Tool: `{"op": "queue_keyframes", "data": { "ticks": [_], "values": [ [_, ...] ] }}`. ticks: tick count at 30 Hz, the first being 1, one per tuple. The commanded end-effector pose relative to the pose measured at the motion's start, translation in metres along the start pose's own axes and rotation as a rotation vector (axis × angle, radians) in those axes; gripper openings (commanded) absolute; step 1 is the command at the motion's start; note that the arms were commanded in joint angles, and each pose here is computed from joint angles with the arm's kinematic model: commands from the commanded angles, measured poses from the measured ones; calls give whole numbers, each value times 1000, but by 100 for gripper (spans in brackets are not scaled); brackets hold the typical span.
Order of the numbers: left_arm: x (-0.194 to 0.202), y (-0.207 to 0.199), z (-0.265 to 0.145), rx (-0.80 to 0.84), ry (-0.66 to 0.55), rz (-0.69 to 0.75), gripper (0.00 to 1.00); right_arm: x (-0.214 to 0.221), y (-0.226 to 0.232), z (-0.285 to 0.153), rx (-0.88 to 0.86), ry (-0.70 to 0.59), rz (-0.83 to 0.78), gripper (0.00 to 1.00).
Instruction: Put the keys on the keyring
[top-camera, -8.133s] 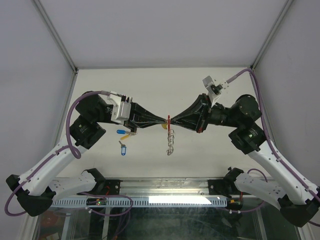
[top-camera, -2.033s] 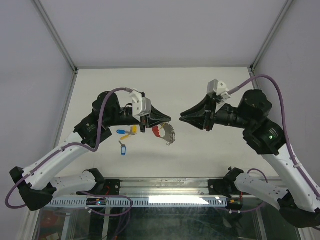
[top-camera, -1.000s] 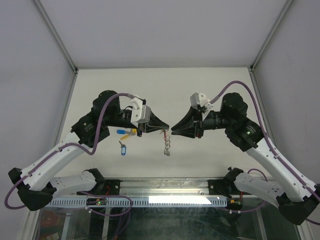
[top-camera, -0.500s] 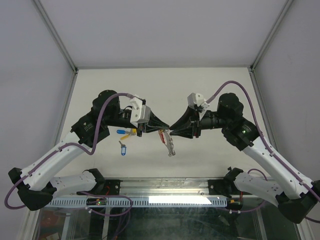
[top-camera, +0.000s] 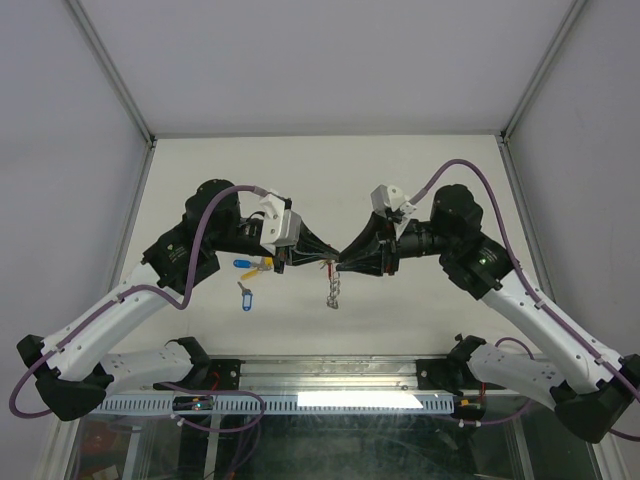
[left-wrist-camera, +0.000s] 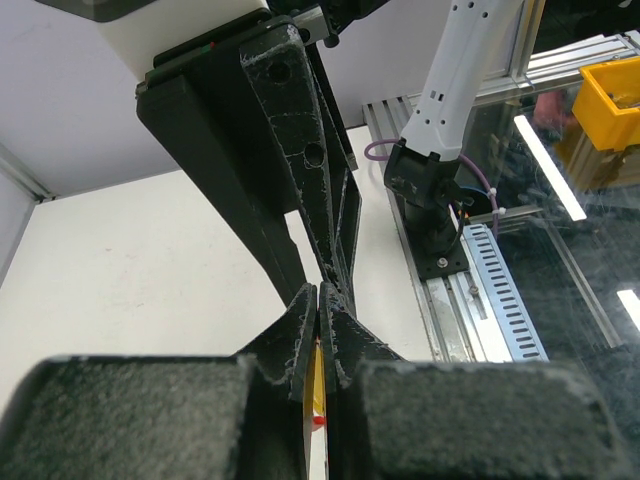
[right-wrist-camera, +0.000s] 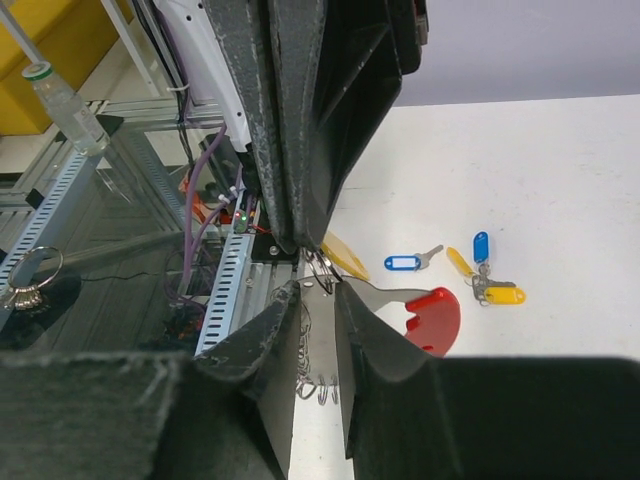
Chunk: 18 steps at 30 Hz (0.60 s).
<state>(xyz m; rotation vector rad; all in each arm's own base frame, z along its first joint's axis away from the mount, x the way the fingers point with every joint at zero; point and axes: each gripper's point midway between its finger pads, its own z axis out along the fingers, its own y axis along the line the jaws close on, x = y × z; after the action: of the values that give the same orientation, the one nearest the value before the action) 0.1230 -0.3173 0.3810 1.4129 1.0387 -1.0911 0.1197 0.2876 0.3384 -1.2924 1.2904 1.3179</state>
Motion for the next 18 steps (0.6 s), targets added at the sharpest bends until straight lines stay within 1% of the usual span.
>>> {"op": "queue_keyframes", "data": {
  "ticks": [1,9,11,15,18],
  "values": [
    [-33,0,1,15,-80,75,0,-15,9,3,-53,-40,-35,21],
    [-33,1,1,11,-80,78,0,-16,10,5,-60,-41,-28,15],
    [-33,1,1,12,-80,79,0,-16,11,5,-61,-41,-26,11],
    [-32,2,1,8,-78,79,0,-19,12,5,-57,-47,-30,0],
    [-32,3,0,-3,-77,81,0,-24,13,2,-43,-56,-41,0]
  ]
}}
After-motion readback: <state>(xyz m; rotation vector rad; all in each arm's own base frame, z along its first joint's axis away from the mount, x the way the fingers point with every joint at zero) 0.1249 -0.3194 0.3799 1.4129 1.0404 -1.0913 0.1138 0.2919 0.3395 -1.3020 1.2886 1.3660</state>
